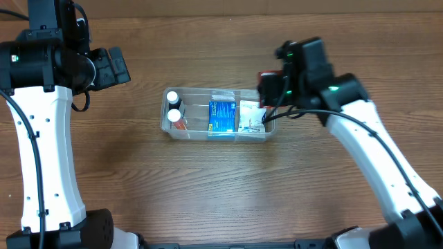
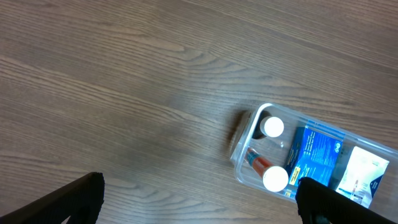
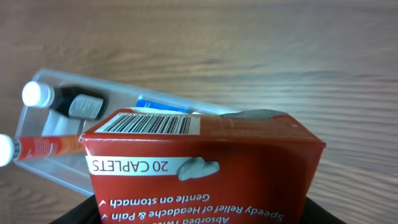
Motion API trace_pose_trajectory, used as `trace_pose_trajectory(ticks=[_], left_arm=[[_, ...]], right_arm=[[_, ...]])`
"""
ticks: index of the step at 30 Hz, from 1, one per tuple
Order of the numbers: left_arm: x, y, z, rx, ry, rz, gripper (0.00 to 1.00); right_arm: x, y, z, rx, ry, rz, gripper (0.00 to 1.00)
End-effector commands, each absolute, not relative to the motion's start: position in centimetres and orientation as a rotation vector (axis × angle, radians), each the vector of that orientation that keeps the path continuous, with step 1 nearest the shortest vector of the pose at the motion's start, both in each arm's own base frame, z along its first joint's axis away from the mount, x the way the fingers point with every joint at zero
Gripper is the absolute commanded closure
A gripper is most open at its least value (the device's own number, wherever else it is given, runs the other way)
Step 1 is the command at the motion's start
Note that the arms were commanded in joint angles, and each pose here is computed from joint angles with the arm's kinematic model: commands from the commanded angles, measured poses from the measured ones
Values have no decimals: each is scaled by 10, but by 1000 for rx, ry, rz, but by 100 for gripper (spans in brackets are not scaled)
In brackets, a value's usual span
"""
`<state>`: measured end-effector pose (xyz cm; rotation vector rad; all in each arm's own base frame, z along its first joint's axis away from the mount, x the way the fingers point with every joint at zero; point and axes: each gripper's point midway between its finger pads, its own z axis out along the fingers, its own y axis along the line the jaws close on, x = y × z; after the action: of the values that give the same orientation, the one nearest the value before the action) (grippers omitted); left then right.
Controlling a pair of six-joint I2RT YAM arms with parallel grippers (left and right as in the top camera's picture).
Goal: Pack container
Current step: 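Carry the red box into the container's right end beside the blue box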
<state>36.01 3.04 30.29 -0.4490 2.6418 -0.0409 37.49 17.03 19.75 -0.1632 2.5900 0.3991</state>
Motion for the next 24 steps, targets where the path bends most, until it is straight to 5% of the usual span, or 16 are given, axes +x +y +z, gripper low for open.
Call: trace_pose_trajectory(ticks=[1,9,18,24], left_arm=[[358,28,307,-436,2629,-56,0],[358,28,307,-431,2630,-54,0],[359,28,307,-431,2626,-55,0],[359,28,308,-431,2626,-55,0]], right_arm=[[380,189,176,-153,2638,406,36],[377,197,111,-172,2810,343,36],[374,196,101,-172,2844,328,34],[376,197,102,-172,2838,330,4]])
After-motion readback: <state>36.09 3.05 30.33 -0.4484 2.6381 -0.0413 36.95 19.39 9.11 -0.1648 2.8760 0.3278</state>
